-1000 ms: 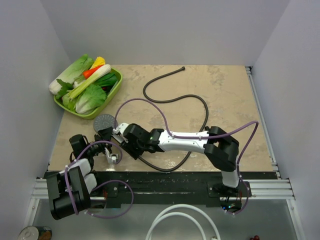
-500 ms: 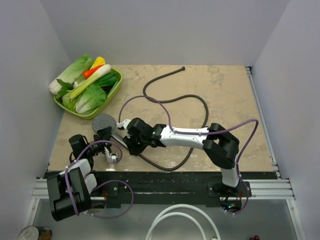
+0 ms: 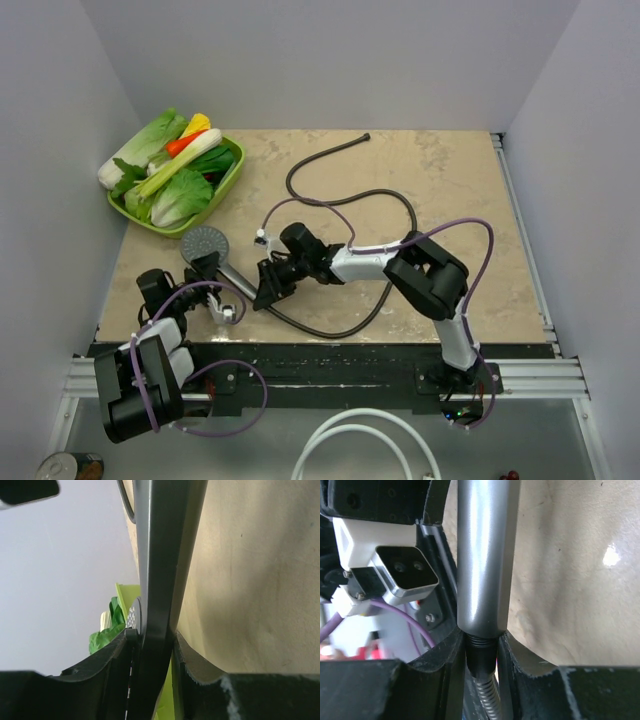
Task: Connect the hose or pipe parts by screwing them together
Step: Install the bathroom fixture on the pipeline.
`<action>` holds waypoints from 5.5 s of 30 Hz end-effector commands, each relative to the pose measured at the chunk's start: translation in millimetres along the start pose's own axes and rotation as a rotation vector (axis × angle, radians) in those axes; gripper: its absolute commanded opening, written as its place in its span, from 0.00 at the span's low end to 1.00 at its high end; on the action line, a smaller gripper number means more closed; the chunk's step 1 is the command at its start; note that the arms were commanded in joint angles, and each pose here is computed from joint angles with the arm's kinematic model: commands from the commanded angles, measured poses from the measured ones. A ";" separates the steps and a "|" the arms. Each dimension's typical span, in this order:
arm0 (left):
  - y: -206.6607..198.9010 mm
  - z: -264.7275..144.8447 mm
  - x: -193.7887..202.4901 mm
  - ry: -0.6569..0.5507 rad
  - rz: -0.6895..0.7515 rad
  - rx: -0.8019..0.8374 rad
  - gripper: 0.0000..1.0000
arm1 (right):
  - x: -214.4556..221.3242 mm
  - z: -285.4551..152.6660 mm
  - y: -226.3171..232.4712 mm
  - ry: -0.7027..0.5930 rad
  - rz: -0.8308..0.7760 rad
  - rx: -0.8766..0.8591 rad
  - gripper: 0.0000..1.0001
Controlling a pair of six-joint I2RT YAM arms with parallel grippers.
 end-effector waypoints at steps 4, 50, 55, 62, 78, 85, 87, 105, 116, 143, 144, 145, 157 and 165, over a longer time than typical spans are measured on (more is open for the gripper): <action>-34.2 -8.6 -99.2 -0.193 0.500 -0.069 0.00 | -27.3 0.7 37.2 -0.107 0.068 -0.420 0.13; -33.6 -8.7 -97.1 -0.180 0.517 -0.063 0.00 | -2.5 -49.0 25.6 0.008 -0.413 0.522 0.71; -33.3 -8.7 -97.3 -0.180 0.519 -0.065 0.00 | -10.8 -34.6 27.4 -0.027 -0.401 0.501 0.65; -33.4 -8.7 -97.2 -0.180 0.517 -0.065 0.00 | -15.9 -22.1 31.7 -0.045 -0.389 0.468 0.50; -32.6 -8.8 -98.1 -0.184 0.518 -0.072 0.00 | -17.6 -11.2 54.6 -0.023 -0.256 0.084 0.03; -31.4 -8.8 -98.2 -0.184 0.523 -0.077 0.00 | -20.3 -10.3 51.9 -0.014 -0.106 -0.200 0.03; -31.2 -8.8 -98.0 -0.184 0.523 -0.078 0.00 | -18.7 -8.9 54.7 -0.008 -0.079 -0.266 0.03; -32.5 -8.8 -96.8 -0.177 0.524 -0.067 0.00 | -36.2 -41.5 39.9 -0.156 0.202 -0.788 0.16; -30.2 -8.9 -95.1 -0.170 0.537 -0.073 0.00 | -49.5 -61.2 -32.6 -0.083 -0.070 0.191 0.88; -31.3 -8.9 -97.3 -0.179 0.526 -0.075 0.00 | 3.4 -29.4 33.3 -0.088 -0.493 0.648 0.77; -31.5 -8.9 -97.4 -0.180 0.524 -0.075 0.00 | 1.2 -28.4 32.0 -0.094 -0.497 0.662 0.75; -31.5 -8.9 -97.4 -0.180 0.524 -0.075 0.00 | -1.8 -25.1 33.0 -0.105 -0.497 0.662 0.73; -32.1 -8.8 -97.1 -0.180 0.520 -0.071 0.00 | -6.3 -6.9 34.9 -0.091 -0.495 0.613 0.26; -31.5 -9.0 -98.7 -0.188 0.514 -0.081 0.00 | -6.5 -0.9 38.1 -0.035 -0.414 0.407 0.08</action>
Point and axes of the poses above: each gripper's point midway between its finger pads, its own z axis out along the fingers, its own y axis along the line the jaws close on, x = y × z, the point moved 3 cm from there along -z, back along the fingers, and after that the axes turned 7 degrees about z, right-handed, at the moved point
